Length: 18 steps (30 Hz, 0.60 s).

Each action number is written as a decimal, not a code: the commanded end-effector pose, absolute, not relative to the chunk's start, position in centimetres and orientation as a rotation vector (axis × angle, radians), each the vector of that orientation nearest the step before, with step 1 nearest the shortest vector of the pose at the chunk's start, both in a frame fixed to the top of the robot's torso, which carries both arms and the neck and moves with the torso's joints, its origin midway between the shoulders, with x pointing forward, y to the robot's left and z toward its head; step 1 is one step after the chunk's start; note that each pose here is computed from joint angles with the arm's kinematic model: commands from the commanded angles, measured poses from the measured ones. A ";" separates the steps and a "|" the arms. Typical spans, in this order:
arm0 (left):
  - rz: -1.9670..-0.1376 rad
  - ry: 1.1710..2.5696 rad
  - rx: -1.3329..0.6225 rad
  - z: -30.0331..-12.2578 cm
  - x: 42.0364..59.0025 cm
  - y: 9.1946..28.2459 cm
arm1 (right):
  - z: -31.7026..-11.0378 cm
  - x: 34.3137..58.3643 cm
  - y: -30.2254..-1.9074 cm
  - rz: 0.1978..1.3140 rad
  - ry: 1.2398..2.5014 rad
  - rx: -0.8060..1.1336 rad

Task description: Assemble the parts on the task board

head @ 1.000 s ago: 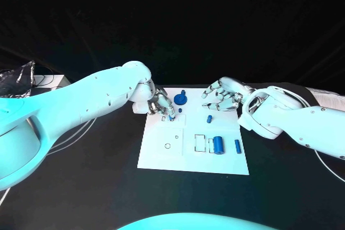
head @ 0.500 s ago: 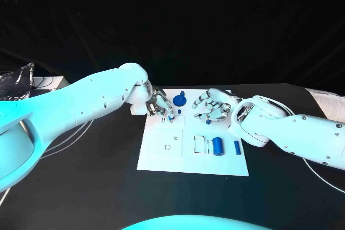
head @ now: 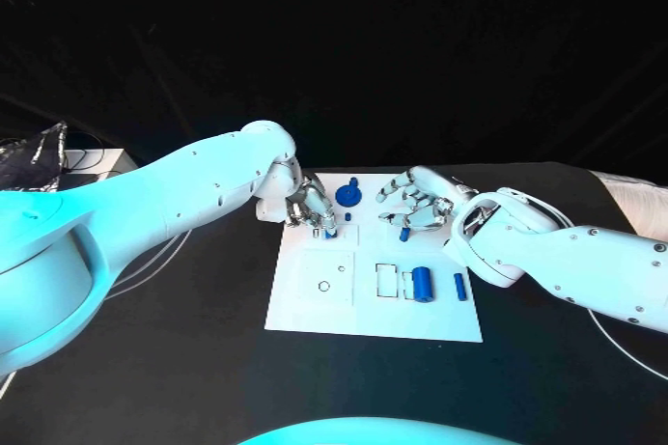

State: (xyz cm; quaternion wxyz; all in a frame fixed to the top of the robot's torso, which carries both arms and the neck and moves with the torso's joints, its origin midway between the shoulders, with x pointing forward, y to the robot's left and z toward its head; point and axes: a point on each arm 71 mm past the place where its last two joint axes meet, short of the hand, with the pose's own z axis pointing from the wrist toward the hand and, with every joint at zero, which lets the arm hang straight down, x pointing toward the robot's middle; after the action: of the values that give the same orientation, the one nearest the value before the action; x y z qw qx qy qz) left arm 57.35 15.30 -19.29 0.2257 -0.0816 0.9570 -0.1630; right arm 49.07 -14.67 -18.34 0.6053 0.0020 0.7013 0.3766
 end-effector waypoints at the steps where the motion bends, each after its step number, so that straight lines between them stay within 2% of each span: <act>1: -0.345 2.715 -0.096 -19.1 57.3 15.3 | -16.9 49.2 -15.3 0.949 1.436 0.108; 8: -0.285 2.769 -0.022 -18.3 57.6 14.9 | -15.9 49.6 -16.2 0.978 1.338 0.187; 18: -0.227 2.800 0.052 -16.7 58.1 14.1 | -15.3 50.1 -16.7 0.980 1.297 0.222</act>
State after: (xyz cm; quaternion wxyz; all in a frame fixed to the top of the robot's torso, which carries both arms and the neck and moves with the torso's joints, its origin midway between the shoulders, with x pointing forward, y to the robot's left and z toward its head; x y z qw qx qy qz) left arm 58.42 14.07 -16.78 0.1891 -0.0089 0.9769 -0.0991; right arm 50.06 -16.65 -15.61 0.6732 0.0901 0.5974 0.4263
